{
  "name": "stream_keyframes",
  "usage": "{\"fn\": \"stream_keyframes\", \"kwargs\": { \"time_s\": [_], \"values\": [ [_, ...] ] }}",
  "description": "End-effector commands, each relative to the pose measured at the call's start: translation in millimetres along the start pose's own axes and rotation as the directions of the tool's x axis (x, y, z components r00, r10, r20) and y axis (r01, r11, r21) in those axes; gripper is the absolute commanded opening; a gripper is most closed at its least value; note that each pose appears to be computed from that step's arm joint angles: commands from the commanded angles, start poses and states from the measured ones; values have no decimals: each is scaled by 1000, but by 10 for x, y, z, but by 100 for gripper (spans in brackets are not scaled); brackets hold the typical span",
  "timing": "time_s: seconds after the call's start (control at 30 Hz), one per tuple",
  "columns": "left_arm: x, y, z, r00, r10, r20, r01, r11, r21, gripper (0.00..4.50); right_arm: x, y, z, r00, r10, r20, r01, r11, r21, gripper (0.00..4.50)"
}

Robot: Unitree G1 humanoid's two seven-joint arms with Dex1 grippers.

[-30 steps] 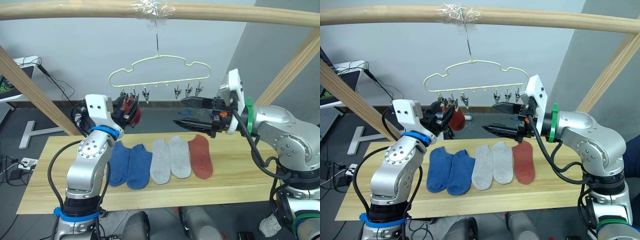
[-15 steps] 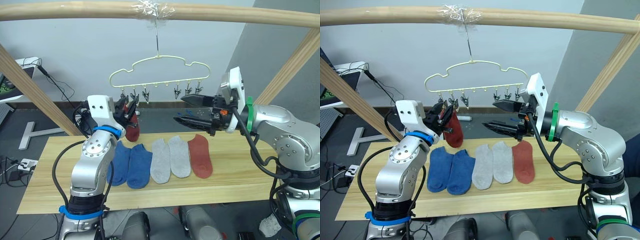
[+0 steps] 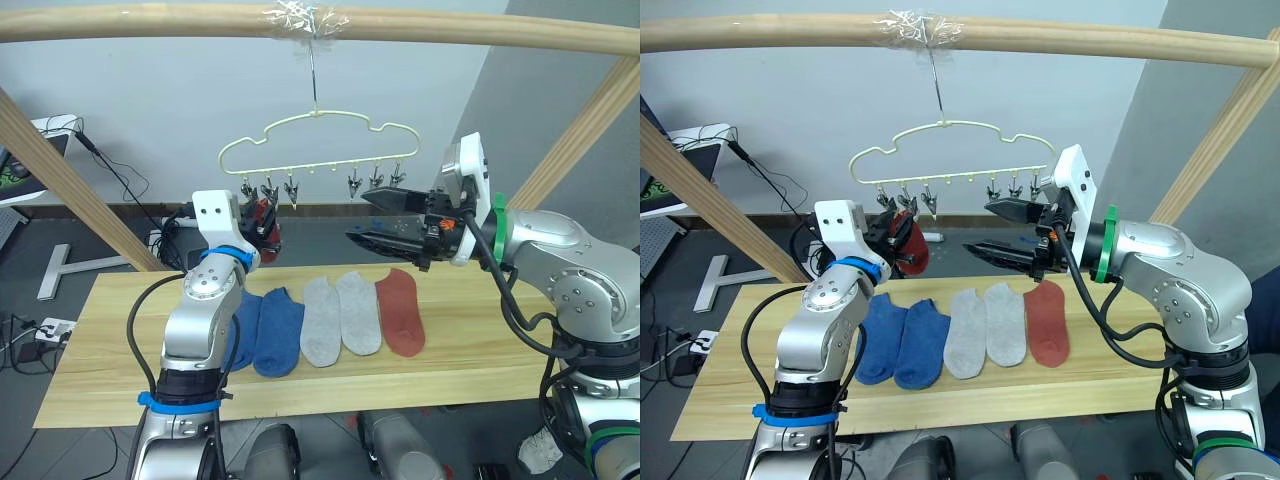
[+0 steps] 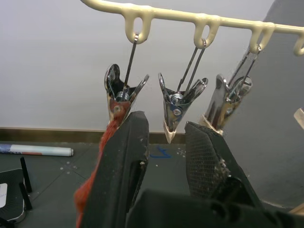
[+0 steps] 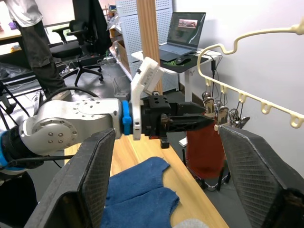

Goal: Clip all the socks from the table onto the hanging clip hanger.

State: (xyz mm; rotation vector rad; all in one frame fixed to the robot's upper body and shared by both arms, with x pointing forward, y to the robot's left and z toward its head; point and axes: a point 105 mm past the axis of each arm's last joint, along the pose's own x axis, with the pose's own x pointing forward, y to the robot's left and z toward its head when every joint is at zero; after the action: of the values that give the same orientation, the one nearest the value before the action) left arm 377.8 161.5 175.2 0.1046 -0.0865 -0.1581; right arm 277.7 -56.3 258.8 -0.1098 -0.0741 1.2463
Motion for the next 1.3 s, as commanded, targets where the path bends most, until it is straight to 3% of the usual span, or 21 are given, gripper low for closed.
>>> {"fn": "stream_keyframes", "kwargs": {
  "time_s": [0.03,1.07,1.27,1.3],
  "values": [
    [44,-52,145,998,-16,57,15,1000,16,155,-24,60,134,1000,8,28,-6,998,-56,362],
    [162,-6,301,990,26,140,-27,1000,1,155,-25,73,105,1000,-3,16,4,999,-50,362],
    [163,1,288,990,45,137,-46,999,4,330,-29,66,106,1000,-6,14,7,999,-50,362],
    [163,-2,289,989,44,138,-45,999,5,330,-29,65,106,1000,-6,13,7,999,-50,362]
  ]
}}
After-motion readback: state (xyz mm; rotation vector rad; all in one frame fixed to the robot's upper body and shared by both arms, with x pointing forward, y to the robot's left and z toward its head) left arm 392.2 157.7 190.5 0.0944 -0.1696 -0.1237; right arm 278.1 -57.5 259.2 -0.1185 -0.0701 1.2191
